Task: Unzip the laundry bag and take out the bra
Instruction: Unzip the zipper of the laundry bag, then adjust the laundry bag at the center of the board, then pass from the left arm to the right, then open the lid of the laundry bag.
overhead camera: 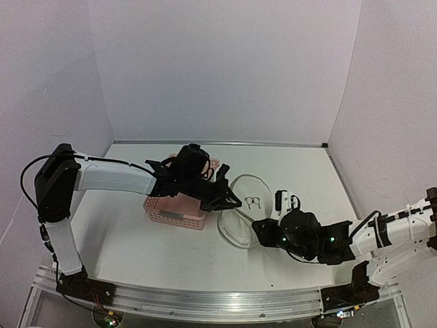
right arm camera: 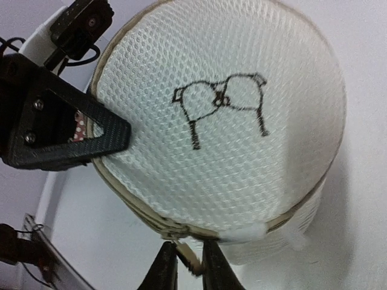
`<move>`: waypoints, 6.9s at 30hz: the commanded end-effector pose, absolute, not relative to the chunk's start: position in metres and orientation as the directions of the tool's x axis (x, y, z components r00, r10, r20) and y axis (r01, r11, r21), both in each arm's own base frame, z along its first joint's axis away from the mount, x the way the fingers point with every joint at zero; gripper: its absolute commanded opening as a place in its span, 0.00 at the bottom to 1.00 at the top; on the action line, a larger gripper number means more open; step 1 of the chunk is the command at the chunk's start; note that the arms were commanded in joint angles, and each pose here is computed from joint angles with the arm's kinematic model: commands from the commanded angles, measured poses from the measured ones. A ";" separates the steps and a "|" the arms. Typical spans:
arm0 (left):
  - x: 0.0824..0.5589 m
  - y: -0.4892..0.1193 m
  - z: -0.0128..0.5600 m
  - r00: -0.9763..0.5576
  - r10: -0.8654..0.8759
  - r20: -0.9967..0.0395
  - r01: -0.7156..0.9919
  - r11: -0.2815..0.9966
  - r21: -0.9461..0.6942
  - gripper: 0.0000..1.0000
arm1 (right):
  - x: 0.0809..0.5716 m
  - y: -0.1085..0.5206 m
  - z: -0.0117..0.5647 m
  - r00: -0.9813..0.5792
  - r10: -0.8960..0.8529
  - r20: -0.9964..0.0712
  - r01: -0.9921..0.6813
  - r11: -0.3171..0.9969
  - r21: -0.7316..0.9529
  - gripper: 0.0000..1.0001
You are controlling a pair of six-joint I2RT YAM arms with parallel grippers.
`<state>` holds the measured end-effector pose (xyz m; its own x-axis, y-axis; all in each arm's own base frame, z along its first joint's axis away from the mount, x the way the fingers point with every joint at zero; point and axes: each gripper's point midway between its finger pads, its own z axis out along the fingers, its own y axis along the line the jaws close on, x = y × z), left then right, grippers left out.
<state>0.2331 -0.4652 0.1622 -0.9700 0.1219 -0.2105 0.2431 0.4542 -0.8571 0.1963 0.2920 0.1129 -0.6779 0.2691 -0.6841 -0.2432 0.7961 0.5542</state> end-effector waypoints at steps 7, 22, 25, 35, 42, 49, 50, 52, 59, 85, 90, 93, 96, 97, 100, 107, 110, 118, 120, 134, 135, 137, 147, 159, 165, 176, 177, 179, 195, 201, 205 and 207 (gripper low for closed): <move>0.247 -0.463 0.210 -0.937 0.094 -0.335 0.346 0.363 -0.865 0.00 | 0.196 0.292 0.129 -0.635 0.126 -0.762 -0.367 0.819 0.441 0.53; 0.228 -0.453 0.241 -0.819 0.183 -0.544 0.574 0.249 -0.780 0.00 | 0.199 0.275 0.209 -0.504 0.008 -0.864 -0.501 0.812 0.300 0.73; 0.221 -0.449 0.249 -0.777 0.204 -0.595 0.629 0.209 -0.749 0.00 | 0.205 0.272 0.221 -0.500 0.003 -0.866 -0.519 0.799 0.303 0.77; 0.199 -0.444 0.259 -0.685 0.251 -0.684 0.718 0.071 -0.693 0.00 | 0.228 0.267 0.232 -0.542 -0.007 -0.840 -0.561 0.748 0.356 0.87; 0.191 -0.442 0.260 -0.651 0.267 -0.711 0.741 0.020 -0.671 0.00 | 0.240 0.253 0.227 -0.567 -0.004 -0.824 -0.561 0.734 0.382 0.91; 0.187 -0.448 0.263 -0.612 0.272 -0.743 0.760 -0.060 -0.648 0.00 | 0.242 0.255 0.217 -0.611 -0.015 -0.791 -0.591 0.674 0.443 0.93; 0.187 -0.451 0.266 -0.604 0.274 -0.749 0.762 -0.076 -0.643 0.00 | 0.243 0.255 0.216 -0.615 -0.012 -0.789 -0.590 0.670 0.450 0.92; 0.186 -0.454 0.270 -0.588 0.278 -0.760 0.767 -0.106 -0.632 0.00 | 0.245 0.253 0.213 -0.620 -0.009 -0.785 -0.593 0.661 0.461 0.90; 0.184 -0.467 0.277 -0.541 0.303 -0.785 0.766 -0.209 -0.608 0.00 | 0.238 0.250 0.224 -0.609 0.022 -0.793 -0.645 0.569 0.511 0.77; 0.232 -0.524 0.239 -0.563 0.348 -0.750 0.713 -0.255 -0.653 0.00 | 0.210 0.234 0.221 -0.557 0.032 -0.830 -0.699 0.521 0.489 0.00; 0.236 -0.517 0.220 -0.597 0.358 -0.718 0.703 -0.196 -0.683 0.01 | 0.209 0.241 0.210 -0.567 0.031 -0.823 -0.710 0.487 0.508 0.00; 0.236 -0.510 0.210 -0.621 0.363 -0.695 0.695 -0.156 -0.702 0.04 | 0.207 0.246 0.203 -0.581 0.027 -0.813 -0.715 0.460 0.526 0.00; 0.235 -0.504 0.206 -0.635 0.361 -0.683 0.692 -0.127 -0.710 0.09 | 0.205 0.249 0.199 -0.594 0.026 -0.804 -0.718 0.433 0.544 0.00; 0.234 -0.502 0.206 -0.638 0.361 -0.680 0.690 -0.122 -0.713 0.11 | 0.204 0.251 0.198 -0.596 0.024 -0.802 -0.721 0.424 0.548 0.00; 0.232 -0.496 0.208 -0.647 0.353 -0.676 0.693 -0.099 -0.714 0.21 | 0.200 0.256 0.195 -0.601 0.011 -0.799 -0.726 0.409 0.552 0.00; 0.230 -0.481 0.232 -0.648 0.299 -0.701 0.721 -0.057 -0.691 0.45 | 0.198 0.272 0.189 -0.567 -0.020 -0.823 -0.738 0.457 0.497 0.00; 0.232 -0.469 0.239 -0.660 0.268 -0.701 0.724 -0.020 -0.689 0.49 | 0.196 0.280 0.191 -0.528 -0.042 -0.848 -0.760 0.469 0.450 0.00; 0.248 -0.428 0.238 -0.724 0.173 -0.667 0.689 0.141 -0.711 0.55 | 0.186 0.294 0.203 -0.310 -0.111 -0.944 -0.854 0.469 0.225 0.00; 0.248 -0.425 0.233 -0.739 0.173 -0.652 0.674 0.163 -0.721 0.55 | 0.182 0.295 0.212 -0.223 -0.112 -0.968 -0.876 0.458 0.149 0.00; 0.237 -0.416 0.227 -0.789 0.210 -0.577 0.613 0.202 -0.764 0.57 | 0.137 0.306 0.221 0.441 -0.248 -0.863 -0.845 0.208 -0.492 0.00; 0.237 -0.415 0.227 -0.793 0.210 -0.572 0.608 0.206 -0.767 0.57 | 0.136 0.307 0.220 0.465 -0.260 -0.847 -0.831 0.201 -0.518 0.00; 0.236 -0.414 0.224 -0.799 0.213 -0.562 0.599 0.216 -0.771 0.57 | 0.137 0.310 0.217 0.497 -0.284 -0.820 -0.808 0.193 -0.557 0.00; 0.233 -0.409 0.205 -0.815 0.237 -0.528 0.577 0.259 -0.775 0.57 | 0.135 0.328 0.192 0.669 -0.464 -0.581 -0.619 0.085 -0.780 0.00; 0.231 -0.407 0.201 -0.812 0.249 -0.528 0.581 0.261 -0.771 0.58 | 0.114 0.338 0.174 0.702 -0.558 -0.442 -0.567 -0.061 -0.822 0.35; 0.232 -0.410 0.207 -0.808 0.249 -0.534 0.586 0.247 -0.772 0.58 | 0.097 0.329 0.164 0.644 -0.599 -0.476 -0.653 -0.104 -0.750 0.47; 0.239 -0.422 0.209 -0.805 0.251 -0.538 0.590 0.237 -0.772 0.58 | 0.074 0.297 0.171 0.479 -0.643 -0.598 -0.818 -0.080 -0.569 0.51; 0.240 -0.423 0.209 -0.805 0.253 -0.537 0.590 0.237 -0.772 0.58 | 0.070 0.294 0.171 0.456 -0.644 -0.614 -0.839 -0.082 -0.537 0.52; 0.241 -0.426 0.210 -0.804 0.252 -0.539 0.591 0.235 -0.772 0.58 | 0.063 0.291 0.174 0.426 -0.640 -0.639 -0.867 -0.086 -0.491 0.52; 0.254 -0.448 0.201 -0.777 0.299 -0.555 0.630 0.339 -0.699 0.59 | 0.093 0.281 0.226 0.110 -0.595 -0.796 -0.895 0.290 -0.340 0.65; 0.270 -0.446 0.202 -0.743 0.311 -0.593 0.663 0.464 -0.588 0.59 | 0.135 0.270 0.235 -0.145 -0.516 -0.845 -0.754 0.610 -0.243 0.72; 0.280 -0.450 0.203 -0.714 0.334 -0.615 0.683 0.523 -0.510 0.60 | 0.169 0.257 0.222 -0.383 -0.390 -0.837 -0.649 0.759 -0.056 0.70; 0.284 -0.452 0.201 -0.709 0.344 -0.616 0.685 0.542 -0.487 0.60 | 0.177 0.254 0.212 -0.456 -0.349 -0.819 -0.611 0.792 0.003 0.69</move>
